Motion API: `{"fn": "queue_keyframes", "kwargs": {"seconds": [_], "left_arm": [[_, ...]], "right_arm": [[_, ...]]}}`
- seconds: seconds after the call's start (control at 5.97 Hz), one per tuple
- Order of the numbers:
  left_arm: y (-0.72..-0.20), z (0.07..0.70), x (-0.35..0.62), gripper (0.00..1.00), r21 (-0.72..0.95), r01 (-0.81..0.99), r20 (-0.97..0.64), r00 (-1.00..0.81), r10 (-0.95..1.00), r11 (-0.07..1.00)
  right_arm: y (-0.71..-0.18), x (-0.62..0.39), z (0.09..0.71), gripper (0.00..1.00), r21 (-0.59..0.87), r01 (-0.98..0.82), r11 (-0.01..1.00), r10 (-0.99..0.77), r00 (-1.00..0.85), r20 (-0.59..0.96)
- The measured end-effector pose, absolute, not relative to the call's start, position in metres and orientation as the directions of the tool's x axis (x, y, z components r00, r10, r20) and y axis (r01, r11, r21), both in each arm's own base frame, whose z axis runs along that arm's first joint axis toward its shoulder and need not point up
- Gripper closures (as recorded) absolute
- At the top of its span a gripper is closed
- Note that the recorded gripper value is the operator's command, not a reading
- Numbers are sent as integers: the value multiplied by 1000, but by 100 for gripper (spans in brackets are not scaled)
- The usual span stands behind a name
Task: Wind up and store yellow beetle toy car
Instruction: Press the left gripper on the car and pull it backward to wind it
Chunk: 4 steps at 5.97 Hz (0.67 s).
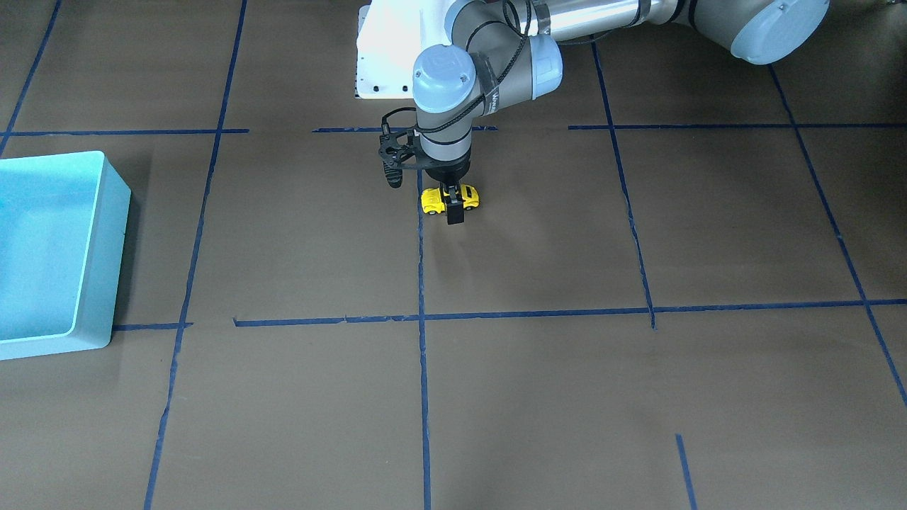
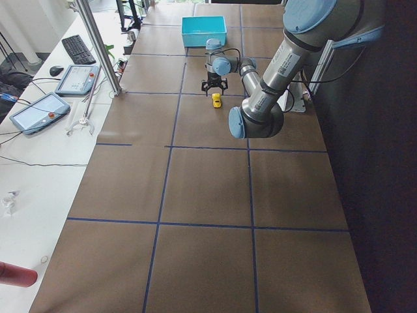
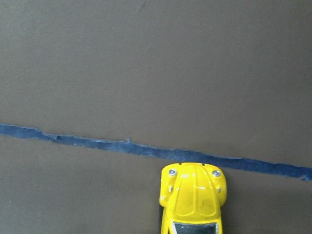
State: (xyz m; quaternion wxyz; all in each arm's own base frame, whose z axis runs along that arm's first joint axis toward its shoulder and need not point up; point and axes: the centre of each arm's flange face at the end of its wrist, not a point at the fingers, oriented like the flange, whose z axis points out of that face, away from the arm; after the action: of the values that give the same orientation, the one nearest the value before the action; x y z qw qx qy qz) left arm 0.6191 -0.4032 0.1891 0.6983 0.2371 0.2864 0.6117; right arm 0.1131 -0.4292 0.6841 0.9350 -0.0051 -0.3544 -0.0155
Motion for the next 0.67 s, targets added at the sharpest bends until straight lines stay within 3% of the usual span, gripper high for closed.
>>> {"fn": "queue_keyframes", "kwargs": {"seconds": [0.67], "left_arm": [[-395,194,633,0,692,-711,-99,80,992,127]], "right_arm": [[-429,113,684,0,2,32,999,-25,748,664]]}}
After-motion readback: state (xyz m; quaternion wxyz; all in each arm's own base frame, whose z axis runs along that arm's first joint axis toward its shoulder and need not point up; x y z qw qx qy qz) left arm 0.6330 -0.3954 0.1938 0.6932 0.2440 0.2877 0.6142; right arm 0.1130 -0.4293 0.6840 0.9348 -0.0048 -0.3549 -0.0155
